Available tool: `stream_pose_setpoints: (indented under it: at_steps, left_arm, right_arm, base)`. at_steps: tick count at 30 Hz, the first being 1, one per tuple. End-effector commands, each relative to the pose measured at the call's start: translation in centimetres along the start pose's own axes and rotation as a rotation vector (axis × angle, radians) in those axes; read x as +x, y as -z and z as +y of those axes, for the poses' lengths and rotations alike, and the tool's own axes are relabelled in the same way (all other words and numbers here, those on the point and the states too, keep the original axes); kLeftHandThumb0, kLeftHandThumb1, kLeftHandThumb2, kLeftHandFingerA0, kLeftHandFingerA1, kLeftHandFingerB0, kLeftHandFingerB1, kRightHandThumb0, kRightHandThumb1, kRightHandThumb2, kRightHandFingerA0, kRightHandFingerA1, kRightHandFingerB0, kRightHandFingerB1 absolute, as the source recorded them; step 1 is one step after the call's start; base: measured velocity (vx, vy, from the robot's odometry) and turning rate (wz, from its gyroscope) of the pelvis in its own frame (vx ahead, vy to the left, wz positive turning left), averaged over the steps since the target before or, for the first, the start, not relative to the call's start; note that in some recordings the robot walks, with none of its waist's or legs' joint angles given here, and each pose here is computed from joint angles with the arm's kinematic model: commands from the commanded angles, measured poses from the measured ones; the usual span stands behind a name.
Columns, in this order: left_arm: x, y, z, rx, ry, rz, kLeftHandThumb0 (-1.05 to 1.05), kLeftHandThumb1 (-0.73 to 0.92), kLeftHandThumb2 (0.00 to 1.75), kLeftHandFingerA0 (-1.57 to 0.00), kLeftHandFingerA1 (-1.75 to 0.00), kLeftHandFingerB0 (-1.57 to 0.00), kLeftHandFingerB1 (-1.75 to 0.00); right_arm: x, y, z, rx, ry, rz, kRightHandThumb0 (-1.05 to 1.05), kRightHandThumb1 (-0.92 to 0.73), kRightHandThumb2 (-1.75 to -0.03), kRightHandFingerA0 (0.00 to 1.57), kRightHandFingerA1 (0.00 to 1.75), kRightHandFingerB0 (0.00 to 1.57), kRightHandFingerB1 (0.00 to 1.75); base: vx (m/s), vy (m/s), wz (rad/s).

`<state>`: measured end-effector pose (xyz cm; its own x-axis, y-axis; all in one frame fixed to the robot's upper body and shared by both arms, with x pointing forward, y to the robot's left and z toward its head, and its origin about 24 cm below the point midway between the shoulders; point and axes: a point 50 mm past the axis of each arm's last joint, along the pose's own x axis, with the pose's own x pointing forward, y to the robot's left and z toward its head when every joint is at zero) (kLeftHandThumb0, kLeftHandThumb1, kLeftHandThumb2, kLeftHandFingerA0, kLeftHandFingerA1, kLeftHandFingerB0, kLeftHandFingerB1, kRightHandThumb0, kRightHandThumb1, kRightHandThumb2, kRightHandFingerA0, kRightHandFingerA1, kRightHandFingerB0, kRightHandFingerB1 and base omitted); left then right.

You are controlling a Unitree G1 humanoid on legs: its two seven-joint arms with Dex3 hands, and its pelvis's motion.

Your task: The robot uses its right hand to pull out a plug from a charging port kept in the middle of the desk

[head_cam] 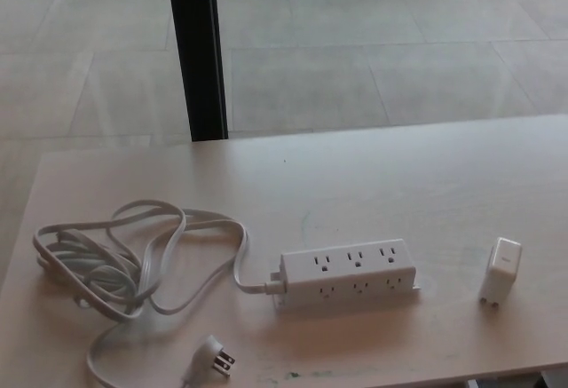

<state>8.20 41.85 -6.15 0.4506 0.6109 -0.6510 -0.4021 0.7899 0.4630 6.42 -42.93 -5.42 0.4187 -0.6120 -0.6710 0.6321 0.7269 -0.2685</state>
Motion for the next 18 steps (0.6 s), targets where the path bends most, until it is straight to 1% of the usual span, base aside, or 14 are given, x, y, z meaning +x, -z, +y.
stream_pose_setpoints:
  at_steps: [1, 2, 3, 4, 6, 7, 11, 12, 13, 14, 15, 16, 17, 18]
  left_arm:
    - [0.0, -0.2, 1.0, 0.018, -0.030, 0.017, -0.86, 0.92, 0.80, -0.73, -0.59, -0.54, -0.50]
    - [0.0, -0.2, 0.9, 0.014, -0.031, 0.017, -0.92, 0.81, 0.95, -0.71, -0.65, -0.50, -0.54]
    - [0.0, -0.3, 0.9, 0.012, -0.028, 0.016, -0.86, 0.92, 0.80, -0.71, -0.60, -0.53, -0.51]
    - [0.0, -0.3, 0.9, -0.007, -0.018, 0.019, -0.87, 0.92, 0.80, -0.69, -0.61, -0.48, -0.48]
    - [0.0, -0.2, 1.1, -0.009, -0.019, 0.020, -0.87, 0.92, 0.79, -0.69, -0.59, -0.49, -0.47]
    - [0.0, -0.2, 1.1, -0.011, -0.018, 0.021, -0.86, 0.92, 0.79, -0.67, -0.60, -0.48, -0.47]
    - [0.0, -0.2, 1.1, -0.014, -0.033, 0.019, -0.86, 0.92, 0.79, -0.72, -0.59, -0.53, -0.50]
    - [-0.1, -0.1, 1.1, -0.010, -0.029, 0.023, -0.92, 0.79, 0.96, -0.69, -0.63, -0.48, -0.53]
    - [-0.1, 0.0, 1.1, -0.007, -0.028, 0.022, -0.92, 0.92, 0.83, -0.69, -0.60, -0.52, -0.51]
    - [-0.1, 0.0, 1.1, -0.003, -0.024, 0.021, -0.87, 0.92, 0.80, -0.69, -0.59, -0.48, -0.46]
    - [-0.1, 0.0, 1.1, -0.003, -0.024, 0.021, -0.87, 0.92, 0.80, -0.69, -0.59, -0.48, -0.46]
    - [-0.1, 0.0, 1.2, -0.008, -0.021, 0.024, -0.88, 0.92, 0.81, -0.66, -0.58, -0.45, -0.44]
    - [-0.1, 0.1, 1.2, -0.009, -0.021, 0.023, -0.80, 0.78, 1.18, -0.66, -0.67, -0.46, -0.57]
    - [-0.1, 0.0, 1.2, -0.010, -0.022, 0.022, -0.80, 0.78, 1.18, -0.66, -0.67, -0.46, -0.57]
  right_arm:
    - [0.0, -3.0, -0.1, 0.053, -0.061, -0.096, -0.63, -0.49, -0.56, 0.55, 1.08, 0.48, 0.75]
    - [-0.1, -3.5, 0.1, -0.018, -0.075, -0.104, -0.66, -0.52, -0.57, 0.58, 1.02, 0.45, 0.73]
    - [-0.3, -4.0, 0.3, -0.087, -0.081, -0.107, -0.72, -0.52, -0.57, 0.56, 0.96, 0.47, 0.71]
    - [0.0, -5.0, 0.7, -0.133, -0.079, -0.083, -0.68, -0.51, -0.55, 0.54, 0.92, 0.54, 0.70]
    - [-0.1, -5.4, 0.9, -0.137, -0.084, -0.080, -0.67, -0.49, -0.55, 0.56, 0.94, 0.56, 0.72]
    - [0.1, -5.8, 1.1, -0.133, -0.083, -0.076, -0.66, -0.49, -0.56, 0.57, 0.85, 0.55, 0.71]
    - [0.1, -6.4, 1.6, -0.124, -0.076, -0.077, -0.69, -0.49, -0.56, 0.64, 0.85, 0.56, 0.73]
    - [0.1, -6.2, 1.7, -0.155, -0.081, -0.073, -0.68, -0.51, -0.55, 0.67, 0.81, 0.61, 0.71]
    - [0.1, -6.0, 1.7, -0.169, -0.088, -0.072, -0.70, -0.51, -0.55, 0.66, 0.80, 0.64, 0.70]
    - [0.0, -5.5, 1.8, -0.202, -0.107, -0.072, -0.72, -0.35, -0.82, 0.70, 0.82, 0.62, 0.72]
    - [0.0, -5.4, 1.8, -0.210, -0.110, -0.072, -0.72, -0.35, -0.82, 0.70, 0.82, 0.62, 0.72]
    - [-0.1, -5.0, 1.7, -0.278, -0.113, -0.076, -0.77, -0.47, -0.56, 0.75, 0.82, 0.54, 0.67]
    - [-0.1, -4.7, 1.6, -0.317, -0.121, -0.076, -0.76, -0.48, -0.56, 0.72, 0.83, 0.49, 0.67]
    - [-0.1, -4.7, 1.7, -0.318, -0.123, -0.077, -0.76, -0.48, -0.56, 0.72, 0.83, 0.49, 0.67]
  base:
    - [0.00, 0.000, 0.00]
    - [0.00, 0.000, 0.00]
    - [0.00, 0.000, 0.00]
    - [0.00, 0.000, 0.00]
    - [0.00, 0.000, 0.00]
    - [0.00, 0.000, 0.00]
    - [0.00, 0.000, 0.00]
    - [0.00, 0.000, 0.00]
    - [0.00, 0.000, 0.00]
    - [0.00, 0.000, 0.00]
    - [0.00, 0.000, 0.00]
    - [0.00, 0.000, 0.00]
    - [0.00, 0.000, 0.00]
    - [0.00, 0.000, 0.00]
